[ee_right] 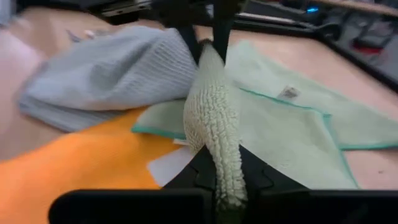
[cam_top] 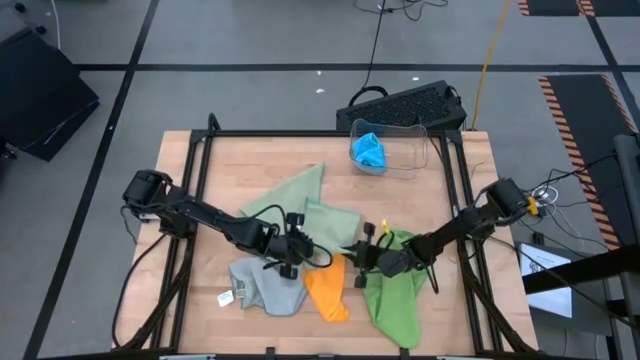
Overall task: Fold microfiber towels
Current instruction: Fold the right light green microfiber towel
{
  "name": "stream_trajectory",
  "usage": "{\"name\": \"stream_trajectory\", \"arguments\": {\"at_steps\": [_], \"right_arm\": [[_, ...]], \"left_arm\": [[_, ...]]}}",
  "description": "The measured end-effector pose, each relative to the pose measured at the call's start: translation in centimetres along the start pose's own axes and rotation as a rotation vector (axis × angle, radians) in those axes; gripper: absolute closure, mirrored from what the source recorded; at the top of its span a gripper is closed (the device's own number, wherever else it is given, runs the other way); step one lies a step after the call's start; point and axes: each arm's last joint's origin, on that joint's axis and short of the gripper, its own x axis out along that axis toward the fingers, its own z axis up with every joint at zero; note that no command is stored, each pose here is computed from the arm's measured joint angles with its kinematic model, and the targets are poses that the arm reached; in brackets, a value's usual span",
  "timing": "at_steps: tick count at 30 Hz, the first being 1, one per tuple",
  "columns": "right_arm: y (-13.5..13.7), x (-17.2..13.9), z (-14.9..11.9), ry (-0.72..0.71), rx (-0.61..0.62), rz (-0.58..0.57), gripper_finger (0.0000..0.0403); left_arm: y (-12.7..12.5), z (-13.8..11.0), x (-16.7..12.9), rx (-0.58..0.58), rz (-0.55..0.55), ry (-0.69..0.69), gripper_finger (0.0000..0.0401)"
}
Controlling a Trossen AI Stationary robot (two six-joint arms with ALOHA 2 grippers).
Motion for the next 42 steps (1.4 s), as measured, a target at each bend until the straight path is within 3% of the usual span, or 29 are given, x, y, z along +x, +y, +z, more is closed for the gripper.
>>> {"name": "stream_trajectory", "arguments": {"at_steps": [7,12,17,26,34,37,42], "right_arm": [[-0.9,-0.4,1.0,0.071,0.064,0.208,0.0386],[-2.0,-0.8,1.5,0.112,0.085,0.308,0.0386],[-3.5,-1.1,0.8,0.143,0.099,0.246,0.0386],[-6.5,-0.7,-1.4,0.213,0.257,0.110,0.0385],[-7.7,-0.3,-2.0,0.237,0.240,0.019,0.0382],[-7.8,-0.3,-2.2,0.233,0.218,-0.041,0.0363],[-7.6,-0.7,-1.8,0.199,0.195,-0.131,0.0298]], "left_arm": [[1.7,0.5,-1.4,0.019,-0.229,-0.069,0.0380],[3.9,0.3,-0.8,0.031,-0.403,-0.109,0.0393],[6.6,-0.4,1.0,0.015,-0.359,-0.102,0.0373],[10.2,-1.8,3.7,-0.035,-0.288,-0.075,0.0392],[11.0,-2.9,5.7,-0.084,-0.209,-0.014,0.0345],[11.0,-3.1,5.9,-0.096,-0.141,0.022,0.0331],[11.2,-3.3,5.8,-0.108,-0.049,0.070,0.0311]]}}
